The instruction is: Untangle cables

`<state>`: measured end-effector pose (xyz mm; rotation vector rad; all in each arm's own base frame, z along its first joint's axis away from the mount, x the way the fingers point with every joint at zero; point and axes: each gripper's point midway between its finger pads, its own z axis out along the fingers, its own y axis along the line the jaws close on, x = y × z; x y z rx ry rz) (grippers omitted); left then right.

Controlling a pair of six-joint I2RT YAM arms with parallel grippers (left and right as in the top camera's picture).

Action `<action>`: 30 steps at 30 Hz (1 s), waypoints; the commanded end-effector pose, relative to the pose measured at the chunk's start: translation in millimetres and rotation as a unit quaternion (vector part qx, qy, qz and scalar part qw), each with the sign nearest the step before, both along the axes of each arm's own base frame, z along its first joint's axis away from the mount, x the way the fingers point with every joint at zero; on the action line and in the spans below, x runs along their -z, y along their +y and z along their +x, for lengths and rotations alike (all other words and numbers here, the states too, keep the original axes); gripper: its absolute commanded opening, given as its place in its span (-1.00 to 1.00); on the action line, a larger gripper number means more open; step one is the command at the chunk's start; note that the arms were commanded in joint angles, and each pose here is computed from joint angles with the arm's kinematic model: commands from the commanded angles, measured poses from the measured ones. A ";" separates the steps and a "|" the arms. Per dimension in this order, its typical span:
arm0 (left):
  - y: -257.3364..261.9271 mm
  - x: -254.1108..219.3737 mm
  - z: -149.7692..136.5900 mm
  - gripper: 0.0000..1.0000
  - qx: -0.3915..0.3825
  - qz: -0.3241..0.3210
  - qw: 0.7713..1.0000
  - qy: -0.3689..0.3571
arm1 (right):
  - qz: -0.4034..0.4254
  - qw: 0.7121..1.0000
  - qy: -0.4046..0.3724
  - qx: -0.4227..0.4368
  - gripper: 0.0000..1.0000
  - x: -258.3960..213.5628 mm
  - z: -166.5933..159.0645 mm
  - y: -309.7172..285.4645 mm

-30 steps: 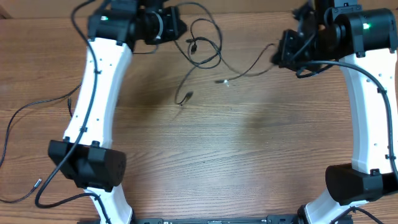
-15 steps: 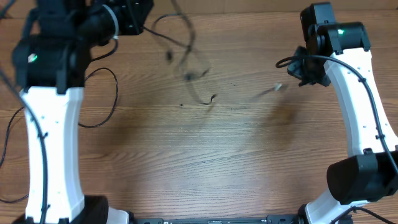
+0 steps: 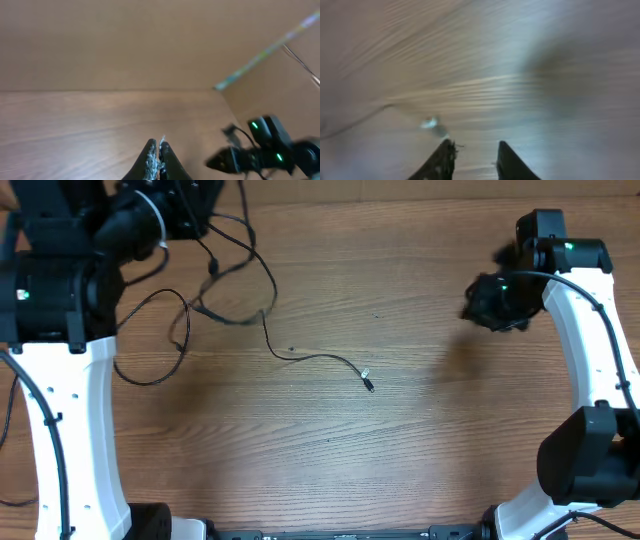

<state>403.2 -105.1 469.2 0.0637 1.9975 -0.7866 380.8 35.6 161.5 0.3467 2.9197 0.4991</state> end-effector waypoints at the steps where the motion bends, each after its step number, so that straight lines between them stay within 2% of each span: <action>1: -37.2 5.0 -9.5 -0.92 0.066 -0.014 0.998 0.015 | 0.225 0.939 -0.154 -0.211 0.03 -88.8 0.8 94.1; 3: -49.8 14.9 -4.8 -0.92 0.080 -0.014 0.996 0.027 | 0.272 0.907 -0.189 -0.261 0.25 -114.5 -6.3 121.2; 7: -60.7 28.7 3.3 -0.92 0.091 -0.012 0.995 0.044 | 0.300 0.886 -0.192 -0.297 0.32 -124.5 -16.8 156.3; 11: -59.2 33.0 11.7 -0.92 0.077 -0.016 0.996 0.051 | 0.264 0.902 -0.155 -0.304 0.33 -104.9 -22.5 184.4; 15: -58.2 31.4 13.8 -0.92 0.073 -0.017 0.996 0.048 | 0.263 0.892 -0.170 -0.327 0.34 -107.6 -25.3 211.5; 22: -58.3 32.2 13.3 -0.92 0.073 -0.017 0.996 0.050 | 0.272 0.896 -0.188 -0.297 0.29 -117.6 -9.2 221.7; 23: -58.3 32.2 13.3 -0.92 0.073 -0.017 0.996 0.050 | 0.266 0.901 -0.186 -0.286 0.25 -116.2 -6.0 220.2; 26: -54.1 34.9 15.8 -0.92 0.059 -0.010 0.997 0.053 | 0.188 0.947 -0.174 -0.193 0.21 -96.8 20.2 196.7; 28: -50.6 38.2 17.2 -0.92 0.047 -0.004 0.997 0.057 | 0.191 0.946 -0.178 -0.193 0.21 -98.4 22.1 194.4; 30: -47.0 41.4 18.4 -0.92 0.036 0.002 0.997 0.062 | 0.227 0.925 -0.192 -0.236 0.21 -109.5 13.8 203.2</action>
